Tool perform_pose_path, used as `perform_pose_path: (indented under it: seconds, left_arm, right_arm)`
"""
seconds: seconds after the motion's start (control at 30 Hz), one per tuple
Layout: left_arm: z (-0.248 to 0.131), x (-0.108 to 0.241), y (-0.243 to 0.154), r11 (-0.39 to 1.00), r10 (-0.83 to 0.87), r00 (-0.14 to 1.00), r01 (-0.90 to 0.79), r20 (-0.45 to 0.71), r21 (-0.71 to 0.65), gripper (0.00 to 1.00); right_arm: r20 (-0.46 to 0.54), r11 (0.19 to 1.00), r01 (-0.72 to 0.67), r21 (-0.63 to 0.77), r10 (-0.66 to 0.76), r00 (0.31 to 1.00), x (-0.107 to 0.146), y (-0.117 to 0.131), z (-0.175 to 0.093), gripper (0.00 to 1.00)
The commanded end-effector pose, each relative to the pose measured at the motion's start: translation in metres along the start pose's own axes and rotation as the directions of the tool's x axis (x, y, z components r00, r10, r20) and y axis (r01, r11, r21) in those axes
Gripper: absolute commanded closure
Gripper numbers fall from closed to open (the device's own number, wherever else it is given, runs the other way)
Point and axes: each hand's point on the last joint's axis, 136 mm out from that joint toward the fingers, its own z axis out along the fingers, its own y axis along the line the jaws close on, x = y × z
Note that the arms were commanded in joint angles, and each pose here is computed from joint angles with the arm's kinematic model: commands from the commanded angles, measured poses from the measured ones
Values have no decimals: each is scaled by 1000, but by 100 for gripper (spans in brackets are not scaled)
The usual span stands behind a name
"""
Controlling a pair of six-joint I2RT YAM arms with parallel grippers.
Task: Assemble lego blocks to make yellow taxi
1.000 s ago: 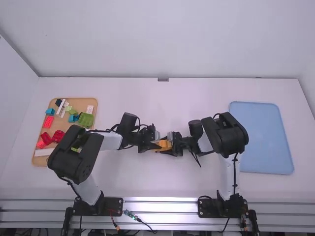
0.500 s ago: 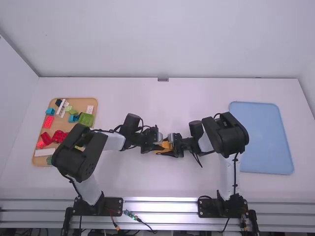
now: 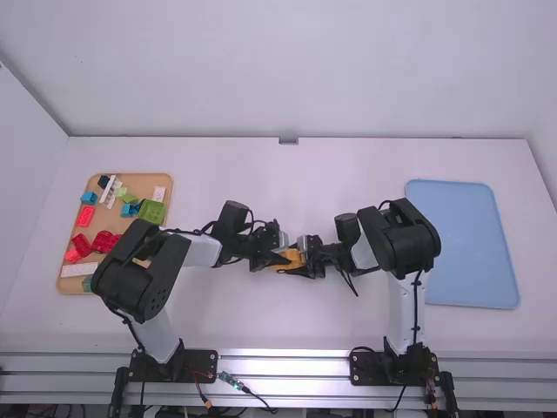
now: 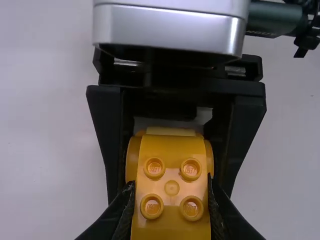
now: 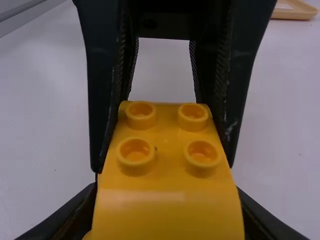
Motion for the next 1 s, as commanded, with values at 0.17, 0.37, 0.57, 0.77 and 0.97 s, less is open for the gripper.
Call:
perform_pose_path:
  seconds: [0.17, 0.37, 0.57, 0.77, 0.97]
  left_arm:
    - [6, 24, -18, 999, -20, 999, 21, -32, 35, 98]
    - [6, 25, -16, 999, -48, 998, 48, -39, 23, 98]
    - [5, 34, -17, 999, -46, 995, 49, -94, 22, 98]
    - [5, 34, -21, 998, -30, 995, 34, -90, 47, 98]
    - [15, 29, -29, 998, -10, 994, 16, -104, 60, 98]
  right_arm:
    - [7, 1000, -7, -15, 7, 1000, 2, 4, 1, 60]
    - [8, 1000, -4, -14, 4, 1000, 1, 3, 2, 60]
    - [7, 1000, -12, -16, 12, 1000, 1, 1, 2, 60]
    - [7, 1000, -12, -16, 12, 1000, 1, 1, 2, 60]
    - [7, 1000, -11, -16, 11, 1000, 1, 1, 2, 60]
